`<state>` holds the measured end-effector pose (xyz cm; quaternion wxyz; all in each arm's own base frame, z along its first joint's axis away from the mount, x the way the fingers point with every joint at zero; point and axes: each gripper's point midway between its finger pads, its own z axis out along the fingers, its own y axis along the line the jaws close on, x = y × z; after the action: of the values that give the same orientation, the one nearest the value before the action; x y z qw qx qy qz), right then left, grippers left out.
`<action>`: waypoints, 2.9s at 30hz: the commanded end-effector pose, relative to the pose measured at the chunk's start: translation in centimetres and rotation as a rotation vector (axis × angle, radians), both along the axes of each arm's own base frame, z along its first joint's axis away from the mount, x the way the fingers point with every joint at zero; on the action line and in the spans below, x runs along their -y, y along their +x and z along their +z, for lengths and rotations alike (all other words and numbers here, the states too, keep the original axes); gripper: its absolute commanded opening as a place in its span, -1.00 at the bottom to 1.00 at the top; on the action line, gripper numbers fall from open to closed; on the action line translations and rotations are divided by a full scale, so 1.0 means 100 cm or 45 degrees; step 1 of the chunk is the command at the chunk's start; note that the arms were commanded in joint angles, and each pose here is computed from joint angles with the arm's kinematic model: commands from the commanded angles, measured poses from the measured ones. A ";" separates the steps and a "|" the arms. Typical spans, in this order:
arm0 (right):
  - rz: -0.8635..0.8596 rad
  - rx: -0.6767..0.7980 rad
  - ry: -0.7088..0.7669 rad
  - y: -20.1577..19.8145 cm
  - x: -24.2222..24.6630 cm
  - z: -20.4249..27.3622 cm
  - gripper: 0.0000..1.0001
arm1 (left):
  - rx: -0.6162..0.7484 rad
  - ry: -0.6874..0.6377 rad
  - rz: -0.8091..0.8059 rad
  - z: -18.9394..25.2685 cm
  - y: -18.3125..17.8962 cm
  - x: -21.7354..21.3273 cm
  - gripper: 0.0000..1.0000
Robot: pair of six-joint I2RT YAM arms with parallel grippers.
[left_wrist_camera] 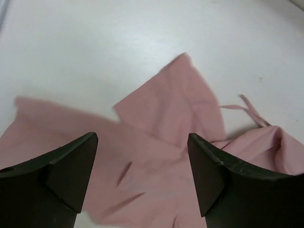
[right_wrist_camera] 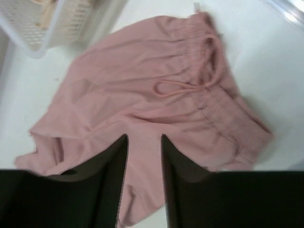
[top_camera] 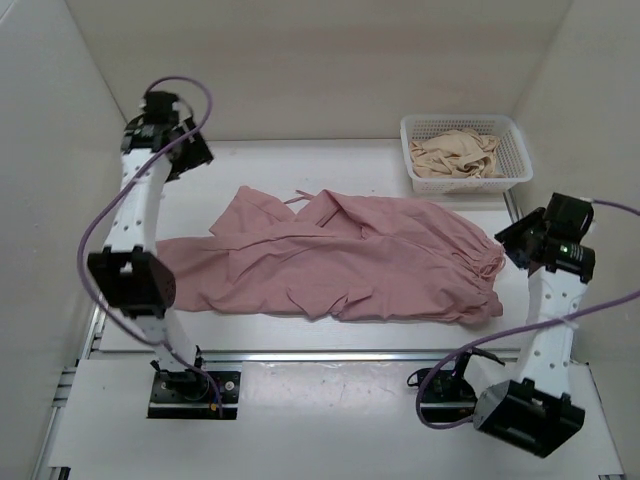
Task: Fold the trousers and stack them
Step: Flatten the trousers out
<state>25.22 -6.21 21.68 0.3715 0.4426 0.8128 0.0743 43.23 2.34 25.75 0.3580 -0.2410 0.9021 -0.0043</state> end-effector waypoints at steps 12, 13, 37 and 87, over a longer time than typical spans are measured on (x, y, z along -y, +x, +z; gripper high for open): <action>0.453 -0.135 0.125 0.110 -0.012 -0.032 0.14 | -0.429 0.142 -0.238 -0.173 0.094 0.091 1.00; 0.453 -0.135 0.125 0.110 -0.012 -0.032 0.19 | -0.451 0.144 -0.239 -0.187 0.095 0.092 1.00; 0.373 -0.395 0.237 0.123 -0.013 -0.130 0.66 | 0.091 0.026 -0.046 -0.002 0.107 0.012 -0.80; 0.109 -0.511 0.226 0.182 -0.013 -0.156 0.49 | 0.104 -0.100 -0.120 0.003 0.097 0.000 -0.80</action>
<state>42.18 -5.15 5.74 0.1590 0.4213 0.8908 0.0611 53.54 2.65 21.31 0.3342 -0.2247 0.9135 -0.0579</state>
